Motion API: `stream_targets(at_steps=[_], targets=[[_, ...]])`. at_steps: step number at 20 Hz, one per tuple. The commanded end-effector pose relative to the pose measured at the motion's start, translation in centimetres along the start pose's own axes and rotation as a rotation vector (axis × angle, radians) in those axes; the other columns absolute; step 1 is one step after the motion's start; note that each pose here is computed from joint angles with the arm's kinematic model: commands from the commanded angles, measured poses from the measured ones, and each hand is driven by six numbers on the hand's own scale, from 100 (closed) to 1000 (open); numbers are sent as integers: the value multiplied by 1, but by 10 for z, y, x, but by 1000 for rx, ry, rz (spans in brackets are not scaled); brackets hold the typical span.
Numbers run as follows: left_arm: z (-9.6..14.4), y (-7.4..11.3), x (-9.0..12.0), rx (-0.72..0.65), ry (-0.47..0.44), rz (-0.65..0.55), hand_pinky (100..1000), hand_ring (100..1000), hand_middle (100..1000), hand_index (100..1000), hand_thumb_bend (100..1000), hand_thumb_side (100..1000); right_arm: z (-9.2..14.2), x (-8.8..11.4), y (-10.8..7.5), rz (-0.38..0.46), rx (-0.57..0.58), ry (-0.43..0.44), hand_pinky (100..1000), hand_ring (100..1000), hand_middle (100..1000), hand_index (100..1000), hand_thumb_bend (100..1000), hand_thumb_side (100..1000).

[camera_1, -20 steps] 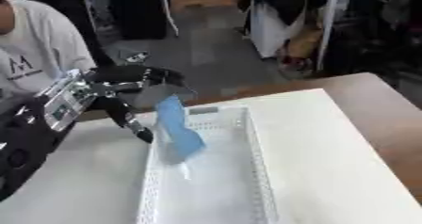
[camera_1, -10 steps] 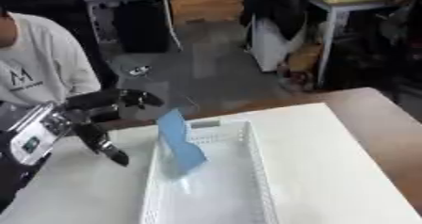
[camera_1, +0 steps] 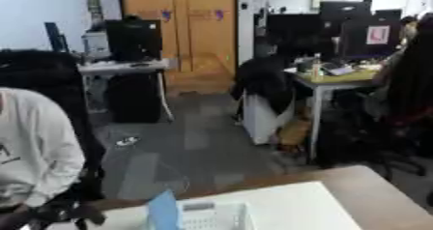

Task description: Pick up objects on the table and place them in the box.

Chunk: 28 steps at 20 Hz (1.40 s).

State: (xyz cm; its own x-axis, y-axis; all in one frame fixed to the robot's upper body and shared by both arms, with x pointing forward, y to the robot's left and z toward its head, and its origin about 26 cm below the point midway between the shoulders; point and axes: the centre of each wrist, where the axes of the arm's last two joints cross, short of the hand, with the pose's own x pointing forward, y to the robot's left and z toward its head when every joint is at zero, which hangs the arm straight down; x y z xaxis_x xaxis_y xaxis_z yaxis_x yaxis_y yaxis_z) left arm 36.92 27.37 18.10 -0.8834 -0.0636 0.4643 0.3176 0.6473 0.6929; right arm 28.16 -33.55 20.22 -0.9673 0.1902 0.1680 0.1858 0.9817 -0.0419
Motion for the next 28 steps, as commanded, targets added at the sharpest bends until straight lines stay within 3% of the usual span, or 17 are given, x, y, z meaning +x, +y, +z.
stream_targets(at_steps=[1, 5, 9, 14, 15, 18, 20, 22, 28], targets=[[-21, 2, 39, 71, -171, 68, 495, 638, 735, 876, 1000, 967, 0, 4, -2, 39, 49, -19, 294, 514, 623, 670, 100, 778], [-36, -2, 76, 36, -319, 142, 503, 651, 763, 878, 981, 979, 12, 5, -2, 119, 230, 19, 258, 514, 631, 676, 100, 787], [-42, 1, 87, -6, -355, 169, 501, 646, 786, 879, 958, 971, 21, 6, 3, 170, 445, 53, 249, 523, 688, 691, 100, 775], [-40, 9, 90, 28, -396, 140, 502, 606, 771, 858, 934, 967, 21, 6, 3, 161, 460, 41, 255, 526, 696, 682, 100, 767], [-39, 10, 90, 35, -402, 132, 496, 541, 708, 828, 921, 969, 20, 6, 3, 165, 466, 42, 254, 527, 688, 680, 100, 768], [-37, 13, 90, -7, -386, 91, 510, 542, 722, 839, 929, 970, 19, 6, 3, 176, 503, 37, 255, 529, 689, 676, 100, 760], [-36, 13, 90, -26, -378, 77, 513, 547, 746, 832, 923, 967, 17, 5, 3, 182, 516, 37, 247, 506, 630, 662, 100, 759], [-35, 13, 90, -34, -372, 73, 514, 541, 748, 834, 925, 966, 16, 5, 3, 191, 531, 39, 247, 506, 626, 660, 100, 759], [-33, 15, 90, -48, -358, 52, 524, 518, 752, 836, 909, 960, 14, 5, 3, 211, 587, 46, 245, 510, 690, 673, 100, 760]])
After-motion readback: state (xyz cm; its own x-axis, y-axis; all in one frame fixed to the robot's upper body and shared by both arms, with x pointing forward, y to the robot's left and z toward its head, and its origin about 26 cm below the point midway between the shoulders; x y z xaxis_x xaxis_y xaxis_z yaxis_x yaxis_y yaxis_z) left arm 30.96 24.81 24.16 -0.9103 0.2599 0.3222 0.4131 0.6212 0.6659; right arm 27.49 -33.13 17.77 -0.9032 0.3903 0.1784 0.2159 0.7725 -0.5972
